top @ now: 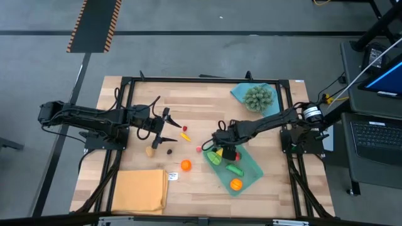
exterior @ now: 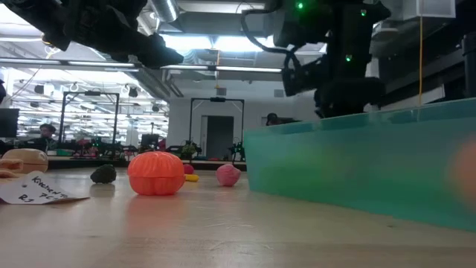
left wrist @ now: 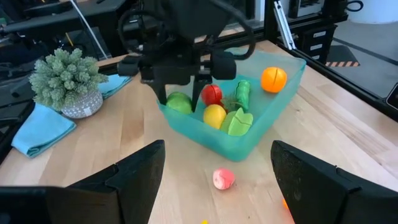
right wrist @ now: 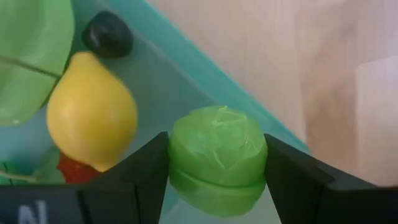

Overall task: Pick and placing Produce into tupperware
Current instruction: Put the cabbage into the green bin

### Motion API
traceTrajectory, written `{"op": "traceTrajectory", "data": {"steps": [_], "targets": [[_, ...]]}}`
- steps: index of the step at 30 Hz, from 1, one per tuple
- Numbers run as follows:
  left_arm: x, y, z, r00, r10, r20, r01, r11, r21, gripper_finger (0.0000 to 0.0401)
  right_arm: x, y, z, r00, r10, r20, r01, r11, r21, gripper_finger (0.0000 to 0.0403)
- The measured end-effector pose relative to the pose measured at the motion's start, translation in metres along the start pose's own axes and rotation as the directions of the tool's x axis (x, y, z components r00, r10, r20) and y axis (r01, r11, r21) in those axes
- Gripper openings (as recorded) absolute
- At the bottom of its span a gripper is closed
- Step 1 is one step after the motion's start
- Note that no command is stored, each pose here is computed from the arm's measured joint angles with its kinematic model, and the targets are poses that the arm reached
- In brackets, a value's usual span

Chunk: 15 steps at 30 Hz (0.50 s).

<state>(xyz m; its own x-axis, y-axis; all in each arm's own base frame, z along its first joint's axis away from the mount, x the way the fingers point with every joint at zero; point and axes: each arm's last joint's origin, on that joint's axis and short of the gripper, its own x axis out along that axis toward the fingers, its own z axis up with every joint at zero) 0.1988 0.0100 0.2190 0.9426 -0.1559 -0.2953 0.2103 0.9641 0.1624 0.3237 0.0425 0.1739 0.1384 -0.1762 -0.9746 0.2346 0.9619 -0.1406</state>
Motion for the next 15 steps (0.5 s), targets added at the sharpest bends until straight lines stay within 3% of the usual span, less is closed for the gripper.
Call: {"op": "traceTrajectory", "data": {"steps": [5,15], "targets": [[0.0,0.0,0.0,1.0,0.0,0.0,0.0,1.0,0.0,0.0286,0.0048,-0.0011,-0.0011,1.0,0.031,-0.002,-0.031,0.999,0.009,0.0228],[0.0,0.0,0.0,1.0,0.0,0.0,0.0,1.0,0.001,0.0286,0.0036,-0.0012,-0.0007,0.999,0.032,-0.005,-0.032,0.999,-0.002,0.0272]]}}
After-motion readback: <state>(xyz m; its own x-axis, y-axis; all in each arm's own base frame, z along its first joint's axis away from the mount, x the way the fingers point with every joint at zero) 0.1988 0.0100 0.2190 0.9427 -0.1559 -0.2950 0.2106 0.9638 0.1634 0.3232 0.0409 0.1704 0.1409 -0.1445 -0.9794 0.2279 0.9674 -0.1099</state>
